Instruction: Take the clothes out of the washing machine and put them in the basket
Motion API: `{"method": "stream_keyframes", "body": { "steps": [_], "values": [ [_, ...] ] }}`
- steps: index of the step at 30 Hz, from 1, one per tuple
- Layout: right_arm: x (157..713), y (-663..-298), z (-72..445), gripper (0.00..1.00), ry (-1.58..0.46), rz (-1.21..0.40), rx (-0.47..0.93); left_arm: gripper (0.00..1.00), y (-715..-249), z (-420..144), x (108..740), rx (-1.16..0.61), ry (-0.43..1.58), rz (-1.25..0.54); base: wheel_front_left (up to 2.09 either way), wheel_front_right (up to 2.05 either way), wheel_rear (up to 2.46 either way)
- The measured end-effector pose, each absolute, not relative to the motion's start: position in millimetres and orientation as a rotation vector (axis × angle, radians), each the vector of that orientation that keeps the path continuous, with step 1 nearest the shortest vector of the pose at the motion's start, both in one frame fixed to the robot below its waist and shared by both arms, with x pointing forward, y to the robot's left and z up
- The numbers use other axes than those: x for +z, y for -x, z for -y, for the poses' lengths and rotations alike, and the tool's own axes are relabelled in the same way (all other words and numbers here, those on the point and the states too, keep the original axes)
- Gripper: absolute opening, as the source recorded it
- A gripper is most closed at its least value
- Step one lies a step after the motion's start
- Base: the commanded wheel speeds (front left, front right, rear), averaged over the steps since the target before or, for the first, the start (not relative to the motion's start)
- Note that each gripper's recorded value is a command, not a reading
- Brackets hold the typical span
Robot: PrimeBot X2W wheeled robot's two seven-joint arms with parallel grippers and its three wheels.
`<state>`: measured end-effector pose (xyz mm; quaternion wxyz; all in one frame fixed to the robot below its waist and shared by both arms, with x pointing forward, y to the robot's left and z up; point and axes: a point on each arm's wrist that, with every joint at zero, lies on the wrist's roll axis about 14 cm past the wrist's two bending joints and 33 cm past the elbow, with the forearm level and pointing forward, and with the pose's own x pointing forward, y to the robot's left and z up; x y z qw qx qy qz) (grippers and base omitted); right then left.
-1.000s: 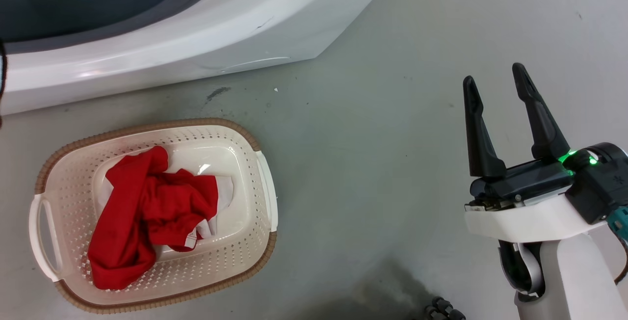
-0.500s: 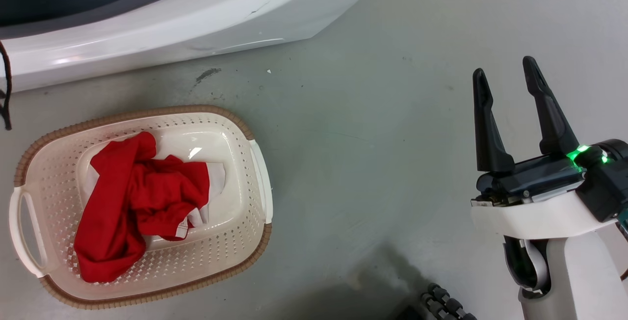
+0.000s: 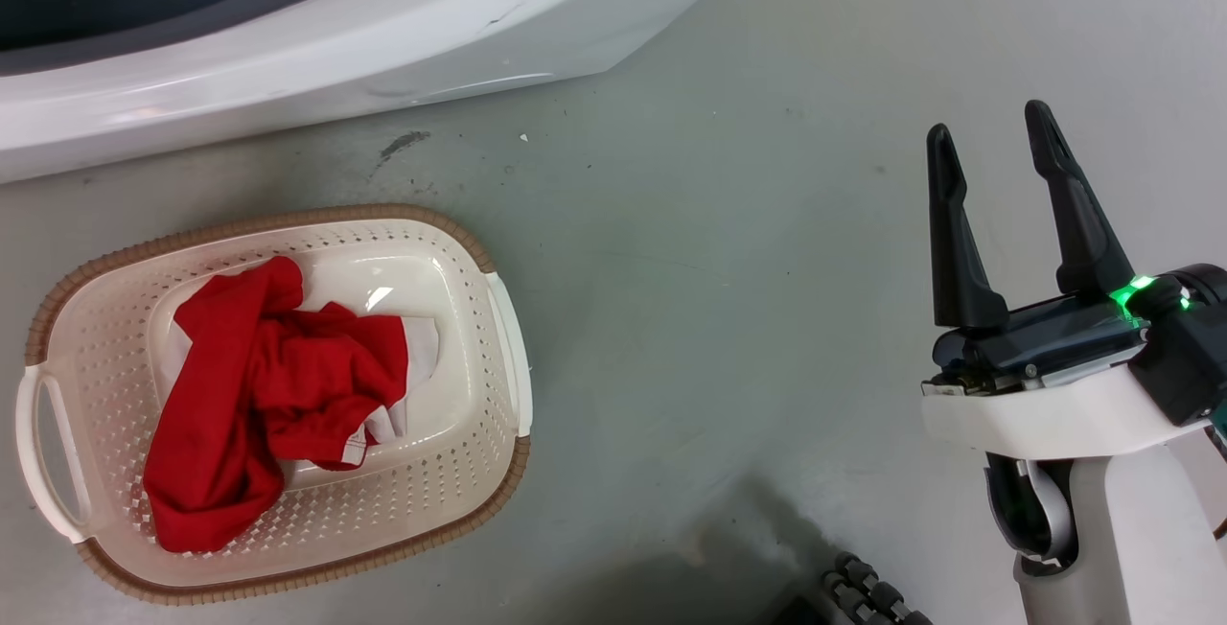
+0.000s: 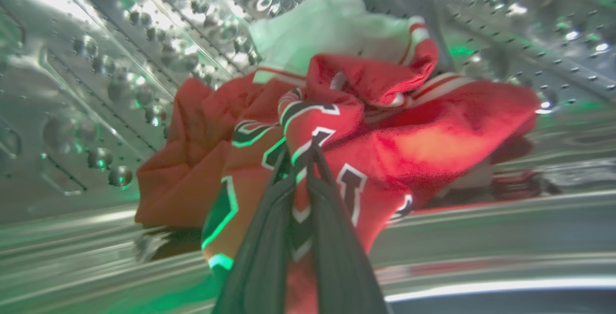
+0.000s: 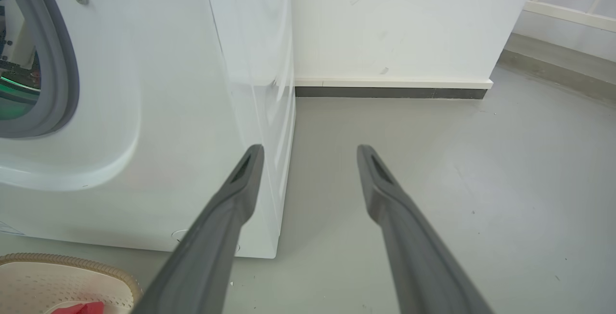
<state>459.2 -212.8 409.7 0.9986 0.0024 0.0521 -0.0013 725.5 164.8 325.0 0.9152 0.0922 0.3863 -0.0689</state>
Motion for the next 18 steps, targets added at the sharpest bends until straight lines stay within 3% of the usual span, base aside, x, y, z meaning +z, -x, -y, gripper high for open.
{"method": "stream_keyframes", "body": {
  "steps": [18],
  "values": [
    [441.3,-448.7,205.8,1.0,-0.003,-0.044,0.014,0.0,-722.3,-147.4,393.5,-0.193,-0.172,-0.529,0.0,0.0,0.0]
  ]
}}
